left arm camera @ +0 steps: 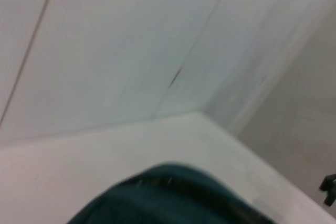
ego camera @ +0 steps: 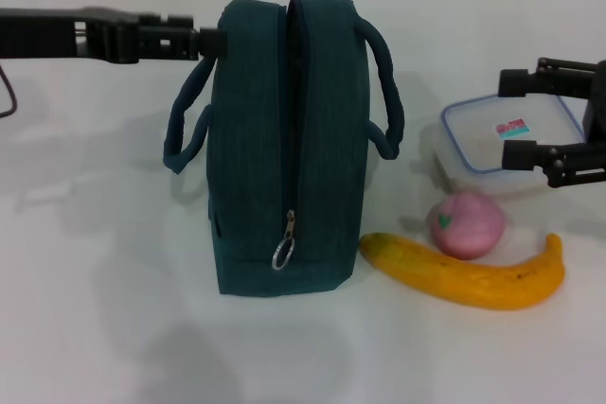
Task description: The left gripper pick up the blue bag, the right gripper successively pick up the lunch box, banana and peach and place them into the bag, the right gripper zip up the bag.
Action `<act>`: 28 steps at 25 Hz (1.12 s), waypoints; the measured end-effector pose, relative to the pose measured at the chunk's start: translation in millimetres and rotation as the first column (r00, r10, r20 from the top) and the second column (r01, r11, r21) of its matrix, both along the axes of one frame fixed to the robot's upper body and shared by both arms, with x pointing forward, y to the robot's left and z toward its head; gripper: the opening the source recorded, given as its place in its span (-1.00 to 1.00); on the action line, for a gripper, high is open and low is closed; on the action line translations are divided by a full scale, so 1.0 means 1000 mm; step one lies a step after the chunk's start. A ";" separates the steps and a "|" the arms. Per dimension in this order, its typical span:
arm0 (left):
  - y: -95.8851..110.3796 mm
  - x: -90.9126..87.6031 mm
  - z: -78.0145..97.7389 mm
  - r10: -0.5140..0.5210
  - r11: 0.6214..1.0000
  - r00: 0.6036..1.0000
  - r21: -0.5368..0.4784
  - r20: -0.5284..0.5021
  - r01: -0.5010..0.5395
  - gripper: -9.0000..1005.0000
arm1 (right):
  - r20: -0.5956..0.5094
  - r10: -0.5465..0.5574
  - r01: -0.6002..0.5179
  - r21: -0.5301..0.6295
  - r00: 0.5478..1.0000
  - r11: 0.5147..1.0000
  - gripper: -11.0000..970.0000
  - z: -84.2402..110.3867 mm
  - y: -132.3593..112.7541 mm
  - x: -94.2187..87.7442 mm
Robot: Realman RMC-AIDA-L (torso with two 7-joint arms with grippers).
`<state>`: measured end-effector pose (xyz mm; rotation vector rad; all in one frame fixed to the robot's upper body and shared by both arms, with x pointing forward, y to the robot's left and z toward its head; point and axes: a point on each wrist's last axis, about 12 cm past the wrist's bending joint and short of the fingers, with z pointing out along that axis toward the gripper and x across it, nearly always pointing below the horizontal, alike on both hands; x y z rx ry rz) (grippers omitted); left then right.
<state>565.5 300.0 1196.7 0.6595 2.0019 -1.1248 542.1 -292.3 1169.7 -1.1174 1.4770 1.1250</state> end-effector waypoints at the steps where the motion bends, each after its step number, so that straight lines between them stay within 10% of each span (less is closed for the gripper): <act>1: 0.000 0.002 0.001 0.006 1.000 1.000 0.013 -0.028 -0.006 0.75 | -0.001 -0.009 0.009 -0.001 1.000 1.000 0.82 -0.001 -0.002 -0.001; 28: -0.040 0.032 0.004 0.021 0.989 0.942 0.148 -0.334 0.030 0.68 | -0.004 -0.103 0.103 -0.005 0.995 0.995 0.81 -0.019 -0.014 -0.005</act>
